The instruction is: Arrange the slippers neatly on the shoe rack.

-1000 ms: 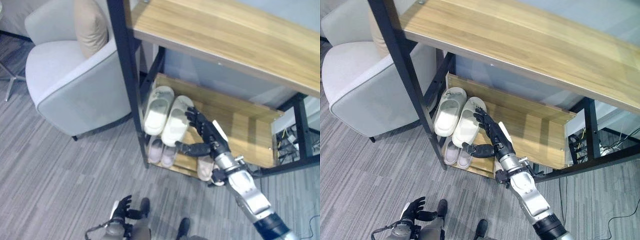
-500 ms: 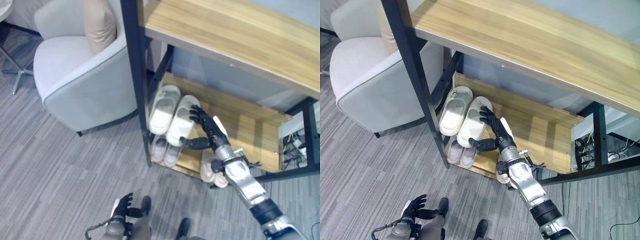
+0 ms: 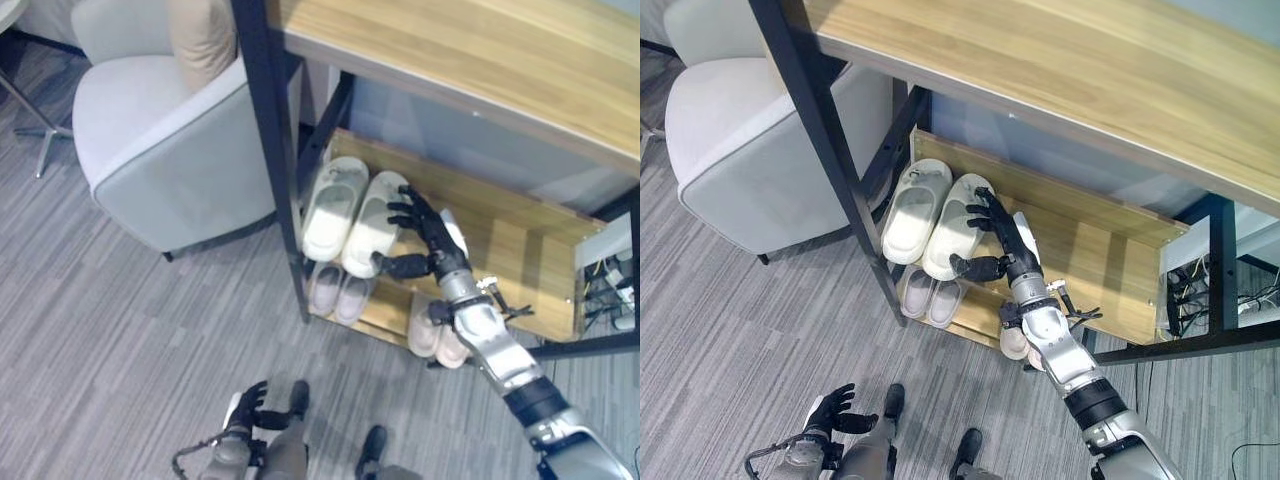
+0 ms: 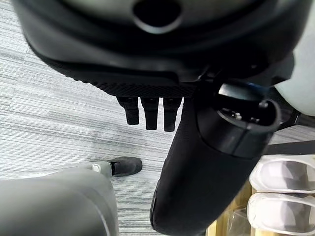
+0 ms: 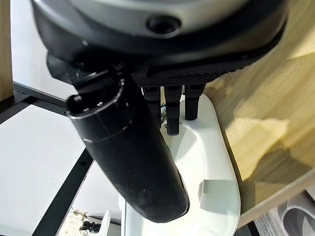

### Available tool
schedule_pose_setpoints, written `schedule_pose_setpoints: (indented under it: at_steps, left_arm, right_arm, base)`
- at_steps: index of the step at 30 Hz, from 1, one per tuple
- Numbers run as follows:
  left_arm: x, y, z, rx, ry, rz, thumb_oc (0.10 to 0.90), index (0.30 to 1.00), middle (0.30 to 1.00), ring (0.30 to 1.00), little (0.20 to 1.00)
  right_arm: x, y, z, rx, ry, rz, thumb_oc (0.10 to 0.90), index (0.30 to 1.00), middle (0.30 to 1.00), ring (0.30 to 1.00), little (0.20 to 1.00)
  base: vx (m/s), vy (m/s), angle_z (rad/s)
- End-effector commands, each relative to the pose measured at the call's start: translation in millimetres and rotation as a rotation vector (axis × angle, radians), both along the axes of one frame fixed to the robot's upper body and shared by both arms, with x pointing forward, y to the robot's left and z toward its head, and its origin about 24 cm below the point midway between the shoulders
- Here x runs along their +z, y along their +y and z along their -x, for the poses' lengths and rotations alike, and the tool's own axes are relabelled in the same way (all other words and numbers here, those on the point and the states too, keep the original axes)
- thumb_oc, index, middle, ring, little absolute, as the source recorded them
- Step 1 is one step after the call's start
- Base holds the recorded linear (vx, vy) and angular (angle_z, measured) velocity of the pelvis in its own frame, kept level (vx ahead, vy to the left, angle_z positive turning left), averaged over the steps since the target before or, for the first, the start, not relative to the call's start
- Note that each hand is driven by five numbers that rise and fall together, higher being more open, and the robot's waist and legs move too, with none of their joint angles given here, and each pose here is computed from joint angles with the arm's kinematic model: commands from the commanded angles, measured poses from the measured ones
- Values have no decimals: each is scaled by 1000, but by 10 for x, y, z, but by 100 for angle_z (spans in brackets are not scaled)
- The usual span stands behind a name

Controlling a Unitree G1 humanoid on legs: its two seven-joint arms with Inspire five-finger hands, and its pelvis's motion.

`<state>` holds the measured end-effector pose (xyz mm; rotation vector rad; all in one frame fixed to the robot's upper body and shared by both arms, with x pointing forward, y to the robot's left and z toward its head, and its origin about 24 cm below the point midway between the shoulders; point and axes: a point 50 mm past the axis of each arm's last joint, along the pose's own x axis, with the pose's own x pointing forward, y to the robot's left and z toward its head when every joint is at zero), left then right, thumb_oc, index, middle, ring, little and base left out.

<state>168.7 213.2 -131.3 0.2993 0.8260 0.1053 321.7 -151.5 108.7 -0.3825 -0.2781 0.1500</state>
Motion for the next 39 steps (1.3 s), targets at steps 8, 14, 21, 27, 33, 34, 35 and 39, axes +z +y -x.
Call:
schedule_pose_setpoints:
  at_steps: [8,14,21,27,33,34,35,39]
  left_arm:
    - [-134,-87,278,-66,91,-1,800,900,900,900,900]
    - [-147,-29,348,-53,105,3,800,900,900,900,900]
    - [-163,-17,403,-63,119,15,800,900,900,900,900]
    - [-158,1,398,-73,119,14,800,900,900,900,900]
    - [-165,-53,380,-178,139,-15,800,900,900,900,900]
    - [-164,-48,380,-177,139,-16,800,900,900,900,900]
    - [-167,-45,392,-189,145,-23,800,900,900,900,900]
    - [-180,-29,431,-205,163,-36,800,900,900,900,900]
  right_arm:
    - [545,158,299,213,-257,-70,800,900,900,900,900]
    - [469,-49,662,264,-248,31,800,900,900,900,900]
    - [180,-232,931,261,-126,158,800,900,900,900,900]
    - [-205,-405,1144,231,71,236,800,900,900,900,900]
    - [-1183,-723,1433,85,481,399,800,900,900,900,900]
    - [-1193,-715,1427,85,479,399,800,900,900,900,900]
    - [-1352,-739,1476,59,543,392,800,900,900,900,900]
    - [-1984,-823,1732,-84,820,364,800,900,900,900,900]
  base:
    - [5,-1,-3]
    - [9,-21,-5]
    - [-32,-26,-14]
    - [-141,-77,-13]
    - [-202,-84,2]
    - [-138,-59,2]
    - [-81,-35,2]
    - [-135,-52,0]
